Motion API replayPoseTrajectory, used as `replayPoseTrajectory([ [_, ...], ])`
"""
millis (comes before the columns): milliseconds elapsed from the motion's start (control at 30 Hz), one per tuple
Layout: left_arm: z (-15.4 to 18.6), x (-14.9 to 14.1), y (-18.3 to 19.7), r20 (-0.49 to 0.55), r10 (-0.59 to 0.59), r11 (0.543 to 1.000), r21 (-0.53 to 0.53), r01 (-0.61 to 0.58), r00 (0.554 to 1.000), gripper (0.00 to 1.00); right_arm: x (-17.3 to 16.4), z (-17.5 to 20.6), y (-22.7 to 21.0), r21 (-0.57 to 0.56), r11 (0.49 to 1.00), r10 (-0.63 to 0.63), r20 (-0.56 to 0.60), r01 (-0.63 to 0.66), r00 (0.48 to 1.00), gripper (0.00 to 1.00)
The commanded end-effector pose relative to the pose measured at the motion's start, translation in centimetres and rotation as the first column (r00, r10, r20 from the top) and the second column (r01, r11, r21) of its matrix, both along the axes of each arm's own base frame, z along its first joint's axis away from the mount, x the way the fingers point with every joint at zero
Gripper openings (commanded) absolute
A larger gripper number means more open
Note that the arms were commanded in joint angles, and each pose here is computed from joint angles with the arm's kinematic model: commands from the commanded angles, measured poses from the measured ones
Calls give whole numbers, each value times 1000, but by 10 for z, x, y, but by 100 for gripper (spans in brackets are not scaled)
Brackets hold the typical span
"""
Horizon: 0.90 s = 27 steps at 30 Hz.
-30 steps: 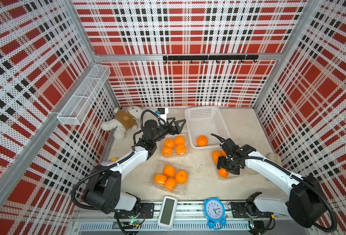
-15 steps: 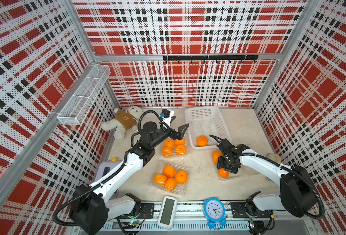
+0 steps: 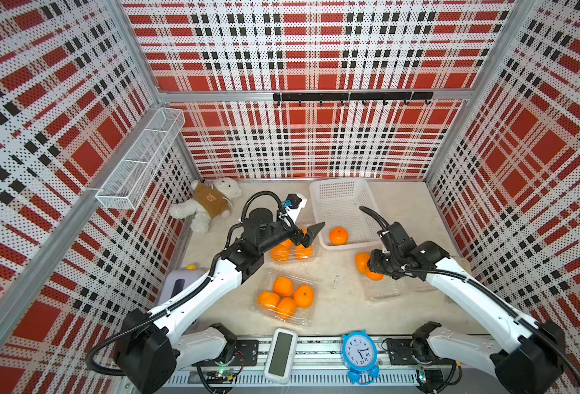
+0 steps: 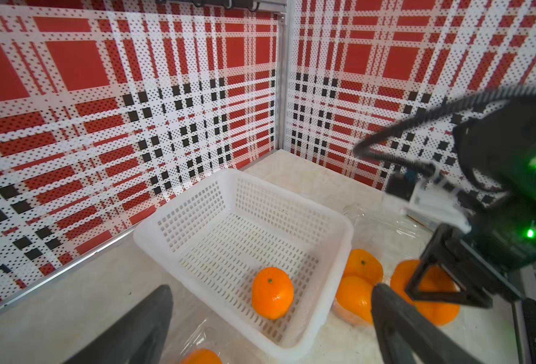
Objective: Take oranges out of containers
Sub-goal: Pick up the orange from the packing box.
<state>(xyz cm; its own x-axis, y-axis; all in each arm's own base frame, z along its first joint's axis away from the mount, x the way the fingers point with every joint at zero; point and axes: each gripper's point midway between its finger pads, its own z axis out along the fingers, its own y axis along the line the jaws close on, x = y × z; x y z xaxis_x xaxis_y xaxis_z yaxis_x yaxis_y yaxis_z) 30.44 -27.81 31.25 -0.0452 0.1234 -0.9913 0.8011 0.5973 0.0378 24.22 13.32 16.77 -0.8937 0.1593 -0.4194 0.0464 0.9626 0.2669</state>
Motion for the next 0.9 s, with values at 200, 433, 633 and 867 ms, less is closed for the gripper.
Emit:
replayPoseTrajectory([
  [200,-13,-37,-47,76,-202,973,131,191,976,99,51,117,55,215,924,231,347,-317,909,35],
  [433,-22,-36,-51,70,-175,969,192,159,982,99,57,150,104,428,766,286,441,-480,851,34],
  [633,-25,-24,-49,80,-113,972,215,94,990,100,49,149,134,462,696,340,462,-549,819,34],
  [867,-20,-13,-51,69,-76,977,205,60,995,94,44,134,153,478,670,392,423,-568,817,34],
])
